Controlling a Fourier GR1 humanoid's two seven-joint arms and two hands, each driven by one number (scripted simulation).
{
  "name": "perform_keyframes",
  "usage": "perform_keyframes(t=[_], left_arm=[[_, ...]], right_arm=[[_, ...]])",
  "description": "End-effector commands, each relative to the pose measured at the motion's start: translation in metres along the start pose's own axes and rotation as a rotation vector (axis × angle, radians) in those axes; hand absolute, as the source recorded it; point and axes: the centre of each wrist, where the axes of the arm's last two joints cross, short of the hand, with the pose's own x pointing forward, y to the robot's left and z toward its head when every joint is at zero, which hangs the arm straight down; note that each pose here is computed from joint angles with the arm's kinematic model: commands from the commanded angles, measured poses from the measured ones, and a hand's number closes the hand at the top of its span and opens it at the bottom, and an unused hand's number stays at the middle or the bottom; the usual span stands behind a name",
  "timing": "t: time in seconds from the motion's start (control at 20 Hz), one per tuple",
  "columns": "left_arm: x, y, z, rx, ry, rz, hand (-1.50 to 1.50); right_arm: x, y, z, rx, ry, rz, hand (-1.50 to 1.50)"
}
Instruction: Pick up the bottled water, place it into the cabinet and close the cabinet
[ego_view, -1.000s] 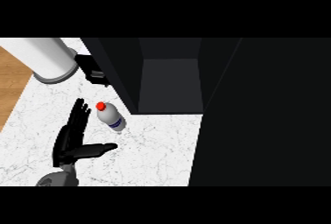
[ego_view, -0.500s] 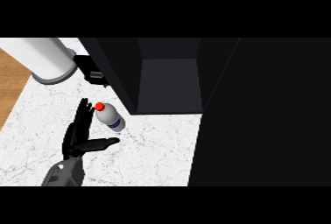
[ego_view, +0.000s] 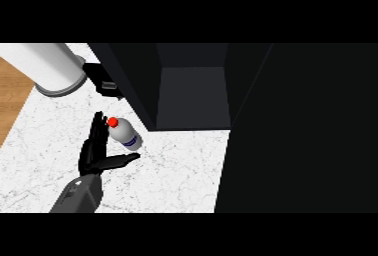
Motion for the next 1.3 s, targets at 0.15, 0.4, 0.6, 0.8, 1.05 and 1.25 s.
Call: perform_keyframes(t=[0.15,0.4,0.6,0.8,1.05,1.25], left_arm=[[-0.002,-0.003,-0.009,0.021,-0.076,0.042,-1.5],[-0.004,-0.016,-0.013,-0.066,-0.041,0.102,1.5],[-0.008,-0.023,-0.009,-0.168,-0.126,-0.022,1.5],[0.007,-0.06,-0.031,-0.2,-0.186,-0.143,1.5],[-0.018,-0.045,0.009,-0.264,-0.242,-0.152,1.5],[-0.012,-0.068,0.009,-0.245,-0.303,-0.124,1.5]], right_arm=[[0.023,-0.002,0.009,-0.026,-0.056,0.045,-1.5],[0.016,-0.005,0.006,-0.019,-0.022,0.035,-1.5],[0.007,0.002,0.004,-0.009,-0.035,0.02,-1.5],[0.027,-0.009,0.016,-0.017,-0.038,0.038,-1.5],[0.014,0.005,0.011,-0.015,-0.035,0.027,-1.5],[0.018,0.003,0.021,-0.024,-0.016,0.027,-1.5]])
